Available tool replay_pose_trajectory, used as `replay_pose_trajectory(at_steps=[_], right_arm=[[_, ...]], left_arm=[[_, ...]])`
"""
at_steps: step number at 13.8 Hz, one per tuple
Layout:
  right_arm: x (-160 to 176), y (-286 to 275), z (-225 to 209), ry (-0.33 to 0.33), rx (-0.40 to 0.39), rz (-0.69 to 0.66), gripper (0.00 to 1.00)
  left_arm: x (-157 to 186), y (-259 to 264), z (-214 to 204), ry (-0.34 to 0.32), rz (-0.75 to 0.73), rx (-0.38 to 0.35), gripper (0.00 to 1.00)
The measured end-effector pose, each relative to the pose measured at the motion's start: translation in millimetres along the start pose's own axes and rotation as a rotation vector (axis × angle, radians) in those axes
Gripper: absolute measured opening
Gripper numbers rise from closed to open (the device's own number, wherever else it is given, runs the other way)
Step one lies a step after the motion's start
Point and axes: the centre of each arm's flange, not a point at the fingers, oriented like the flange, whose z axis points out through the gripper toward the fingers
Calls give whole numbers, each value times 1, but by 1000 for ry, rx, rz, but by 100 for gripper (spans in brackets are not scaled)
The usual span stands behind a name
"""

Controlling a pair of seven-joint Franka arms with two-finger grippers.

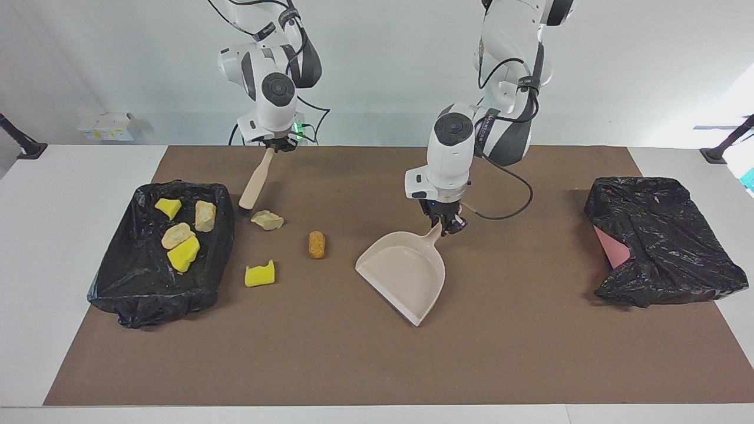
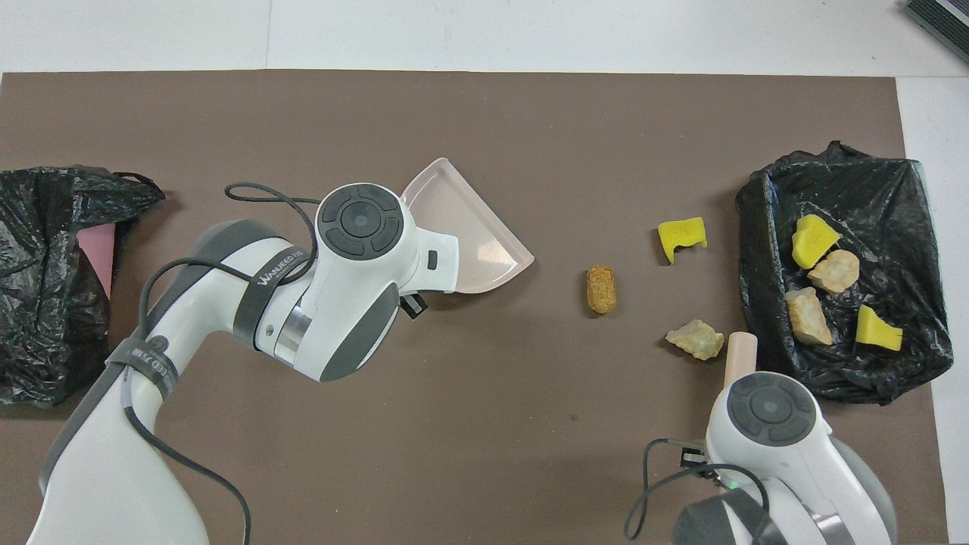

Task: Sweep and dump trash in bin
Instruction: 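Sweep the chunks into the dustpan with the right gripper's brush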

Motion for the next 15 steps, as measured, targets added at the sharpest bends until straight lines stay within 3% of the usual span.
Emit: replay_pose_trajectory(at_steps=[3,6,11,15], right_arm=[[20,-14,18,1,-10,-56,26],[44,-30,-1,18,0,-98,26],[76,-67,-27,-18,94,-110,26],[62,-119,-34,-55,142,-174,26]], left_arm=[[-8,12,-1,-26,177,-15,31],[-10,52,1,-38,259,-20,31],[-11,76,11,15,357,6,31],[-5,90,12,42,358,18,31]])
